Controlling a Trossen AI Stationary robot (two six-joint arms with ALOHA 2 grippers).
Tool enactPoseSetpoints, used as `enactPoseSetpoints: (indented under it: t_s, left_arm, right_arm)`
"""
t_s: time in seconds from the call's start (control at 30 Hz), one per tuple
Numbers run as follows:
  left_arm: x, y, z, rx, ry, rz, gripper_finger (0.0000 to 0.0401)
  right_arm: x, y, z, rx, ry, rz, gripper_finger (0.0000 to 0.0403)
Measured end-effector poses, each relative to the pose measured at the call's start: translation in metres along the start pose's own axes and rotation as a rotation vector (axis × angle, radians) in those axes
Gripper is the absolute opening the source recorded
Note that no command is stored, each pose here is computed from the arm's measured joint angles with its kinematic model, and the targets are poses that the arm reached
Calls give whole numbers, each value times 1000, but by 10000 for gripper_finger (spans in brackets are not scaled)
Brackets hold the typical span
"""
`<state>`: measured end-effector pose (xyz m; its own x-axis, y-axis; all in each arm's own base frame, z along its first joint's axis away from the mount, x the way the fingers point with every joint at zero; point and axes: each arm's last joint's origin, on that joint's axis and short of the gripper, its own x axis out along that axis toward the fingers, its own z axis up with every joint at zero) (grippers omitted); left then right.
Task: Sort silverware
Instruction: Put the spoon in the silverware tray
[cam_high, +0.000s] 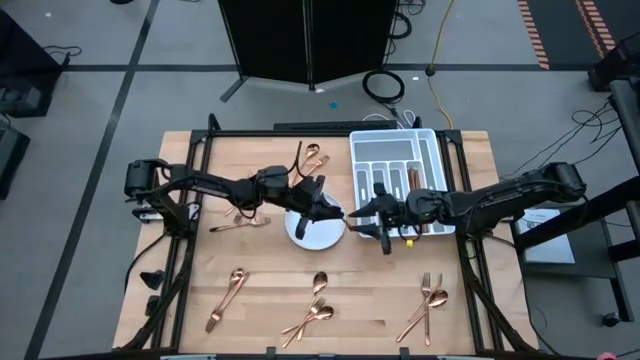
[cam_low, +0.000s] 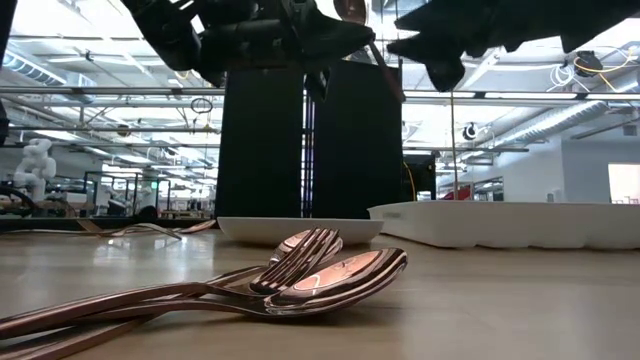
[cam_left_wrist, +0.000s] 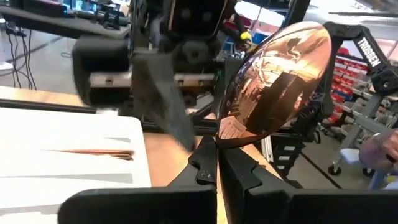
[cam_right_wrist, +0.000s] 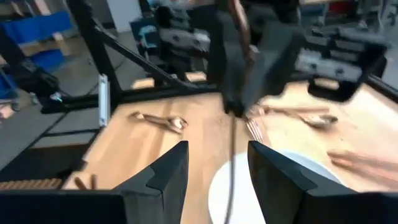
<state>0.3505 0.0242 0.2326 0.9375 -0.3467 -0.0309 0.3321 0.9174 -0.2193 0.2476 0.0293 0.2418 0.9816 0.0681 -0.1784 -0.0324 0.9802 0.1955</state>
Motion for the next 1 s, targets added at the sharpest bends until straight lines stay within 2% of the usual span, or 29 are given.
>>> enactPoseSetpoints:
  t_s: [0.4,0.5,0.67,0.83,1.0]
  left_arm:
    - [0,-1,2,14,-21,-4,0]
    - [0,-1,2,12,-18,-3,0]
    - [0,1,2,11,-23,33,1]
    - [0,2,1,16,-21,76,14]
    - [-1,6,-5,3,45,102,66]
  right_arm:
    - [18,-7,-12,16,-6,-68,149]
    - [18,-8,-12,16,-4,-93,118]
    - [18,-7,-12,20,-3,-91,15]
    - [16,-10,-11,72,-5,-101,3]
    - [3,-18,4,149,-60,-134,2]
